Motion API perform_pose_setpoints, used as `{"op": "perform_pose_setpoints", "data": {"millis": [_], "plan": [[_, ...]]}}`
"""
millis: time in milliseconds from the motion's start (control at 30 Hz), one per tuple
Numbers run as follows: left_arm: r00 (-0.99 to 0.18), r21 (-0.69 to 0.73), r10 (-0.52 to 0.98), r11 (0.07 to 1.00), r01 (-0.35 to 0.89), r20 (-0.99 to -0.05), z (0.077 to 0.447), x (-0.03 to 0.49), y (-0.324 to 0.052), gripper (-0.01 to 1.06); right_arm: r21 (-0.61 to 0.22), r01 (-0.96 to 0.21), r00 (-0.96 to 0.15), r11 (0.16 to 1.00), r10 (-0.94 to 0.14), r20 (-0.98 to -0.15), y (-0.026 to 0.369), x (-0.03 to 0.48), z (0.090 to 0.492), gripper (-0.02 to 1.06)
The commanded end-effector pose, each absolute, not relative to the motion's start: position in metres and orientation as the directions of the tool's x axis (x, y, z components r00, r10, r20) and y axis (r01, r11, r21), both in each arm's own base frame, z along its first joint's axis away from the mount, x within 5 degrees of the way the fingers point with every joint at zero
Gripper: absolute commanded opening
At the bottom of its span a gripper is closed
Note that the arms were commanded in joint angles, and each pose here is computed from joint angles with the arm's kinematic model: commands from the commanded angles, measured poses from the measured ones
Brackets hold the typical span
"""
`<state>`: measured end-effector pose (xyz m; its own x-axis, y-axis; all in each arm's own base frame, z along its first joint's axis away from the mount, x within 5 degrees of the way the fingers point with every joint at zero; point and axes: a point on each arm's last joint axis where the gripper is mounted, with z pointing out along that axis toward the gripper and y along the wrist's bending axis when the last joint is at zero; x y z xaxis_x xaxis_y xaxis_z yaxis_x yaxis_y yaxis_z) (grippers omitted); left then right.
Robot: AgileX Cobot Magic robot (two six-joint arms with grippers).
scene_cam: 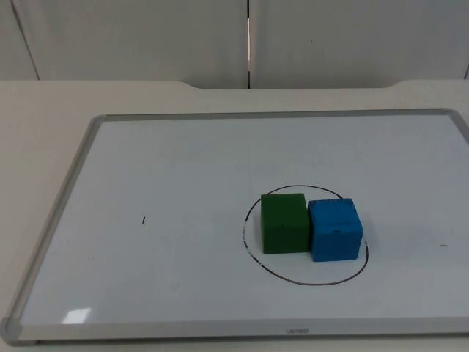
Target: Push the two cubes into the marked area.
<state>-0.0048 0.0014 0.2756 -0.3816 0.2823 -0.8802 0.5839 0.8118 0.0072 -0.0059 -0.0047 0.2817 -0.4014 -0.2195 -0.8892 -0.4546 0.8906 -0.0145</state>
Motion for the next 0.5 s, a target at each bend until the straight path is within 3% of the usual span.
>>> {"op": "perform_pose_setpoints", "data": {"millis": [0,467], "plan": [[-0.383,0.006,0.281,0.813,0.583,-0.88,0.2745,-0.0047,0.0018,0.0,-0.024,-0.459,-0.398,0.888,-0.23,-0.888,-0.0051,-0.0058,0.28,1.05],[-0.383,0.006,0.281,0.813,0.583,-0.88,0.2745,-0.0047,0.0018,0.0,-0.024,-0.459,-0.398,0.888,-0.23,-0.888,-0.0051,-0.0058,0.28,1.05]]}}
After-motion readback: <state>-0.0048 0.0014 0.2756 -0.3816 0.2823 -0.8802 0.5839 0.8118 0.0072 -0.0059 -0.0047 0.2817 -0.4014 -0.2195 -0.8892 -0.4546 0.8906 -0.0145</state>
